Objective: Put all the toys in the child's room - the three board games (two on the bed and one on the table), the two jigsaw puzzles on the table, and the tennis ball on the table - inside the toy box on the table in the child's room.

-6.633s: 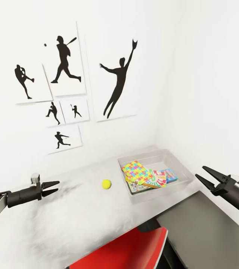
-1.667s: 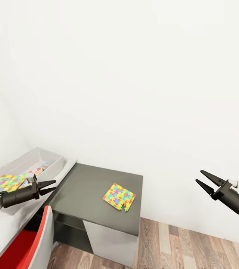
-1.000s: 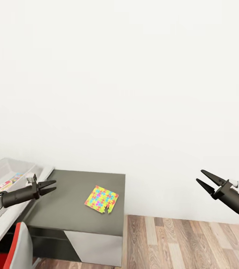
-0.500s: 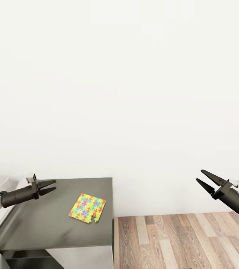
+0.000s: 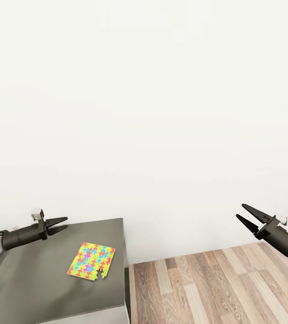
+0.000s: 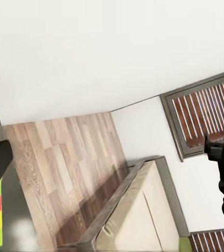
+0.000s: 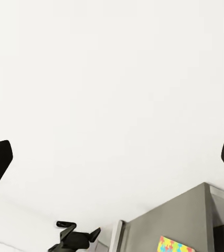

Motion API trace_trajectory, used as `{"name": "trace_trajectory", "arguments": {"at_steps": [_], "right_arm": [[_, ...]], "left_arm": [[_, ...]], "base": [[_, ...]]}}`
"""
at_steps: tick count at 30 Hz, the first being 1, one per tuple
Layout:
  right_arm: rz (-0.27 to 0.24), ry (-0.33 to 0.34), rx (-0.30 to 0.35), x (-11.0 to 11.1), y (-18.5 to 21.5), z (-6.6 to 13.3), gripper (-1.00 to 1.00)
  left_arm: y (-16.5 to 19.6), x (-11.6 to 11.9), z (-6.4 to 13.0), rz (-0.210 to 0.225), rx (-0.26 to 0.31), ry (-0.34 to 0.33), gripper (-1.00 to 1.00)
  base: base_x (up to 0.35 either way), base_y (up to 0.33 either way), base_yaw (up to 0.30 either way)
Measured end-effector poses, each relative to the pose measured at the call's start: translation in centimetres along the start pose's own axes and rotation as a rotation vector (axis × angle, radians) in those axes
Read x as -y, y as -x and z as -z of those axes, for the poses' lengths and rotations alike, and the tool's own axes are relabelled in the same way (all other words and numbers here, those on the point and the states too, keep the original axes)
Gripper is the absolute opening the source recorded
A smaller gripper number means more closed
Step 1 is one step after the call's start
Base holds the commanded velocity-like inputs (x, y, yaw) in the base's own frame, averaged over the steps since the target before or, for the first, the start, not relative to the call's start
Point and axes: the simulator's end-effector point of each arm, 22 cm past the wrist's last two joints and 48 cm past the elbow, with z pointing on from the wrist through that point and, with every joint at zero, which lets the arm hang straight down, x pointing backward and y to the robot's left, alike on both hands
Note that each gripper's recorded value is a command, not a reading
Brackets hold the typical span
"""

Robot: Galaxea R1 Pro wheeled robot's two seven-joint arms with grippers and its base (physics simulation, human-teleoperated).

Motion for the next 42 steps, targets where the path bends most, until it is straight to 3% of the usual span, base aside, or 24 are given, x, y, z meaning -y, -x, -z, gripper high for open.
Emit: {"name": "trace_trajectory", "arguments": {"at_steps": [14, 19, 24, 28, 33, 37, 39, 42], "right_arm": [[0.000, -0.015, -0.007, 0.4, -0.3, -0.2, 1.00], [0.003, -0.056, -0.012, 1.2, -0.5, -0.3, 1.00], [0.010, -0.201, -0.065, 4.5, -2.3, -0.9, 1.00], [0.044, -0.423, -0.176, 9.4, -6.0, -1.3, 1.00], [0.111, -0.654, -0.258, 13.6, -8.4, -1.7, 1.00], [0.133, -0.757, -0.294, 15.1, -10.0, -2.4, 1.00], [0.162, -0.847, -0.323, 16.1, -11.0, -2.7, 1.00], [0.198, -0.916, -0.354, 16.8, -12.0, -2.7, 1.00]], "left_arm": [[-0.1, -0.1, -0.1, 0.002, -0.001, 0.000, 1.00], [-0.1, -0.1, -0.1, 0.002, -0.002, 0.002, 1.00], [-0.2, -0.3, -0.2, 0.003, -0.004, 0.007, 1.00], [-0.2, -0.3, -0.2, 0.002, -0.003, 0.009, 1.00], [-0.1, -0.4, 0.0, 0.003, -0.002, 0.012, 1.00], [-0.2, -0.5, 0.0, 0.006, -0.003, 0.014, 1.00], [-0.2, -0.5, 0.0, 0.008, -0.003, 0.017, 1.00], [-0.2, -0.7, -0.1, 0.009, -0.004, 0.025, 1.00]], "base": [[-0.057, 0.000, -0.048], [-0.002, 0.000, 0.000], [0.000, 0.000, 0.000], [0.000, 0.000, 0.000], [0.000, 0.000, 0.000], [0.000, 0.000, 0.000], [0.000, 0.000, 0.000], [0.000, 0.000, 0.000]]}}
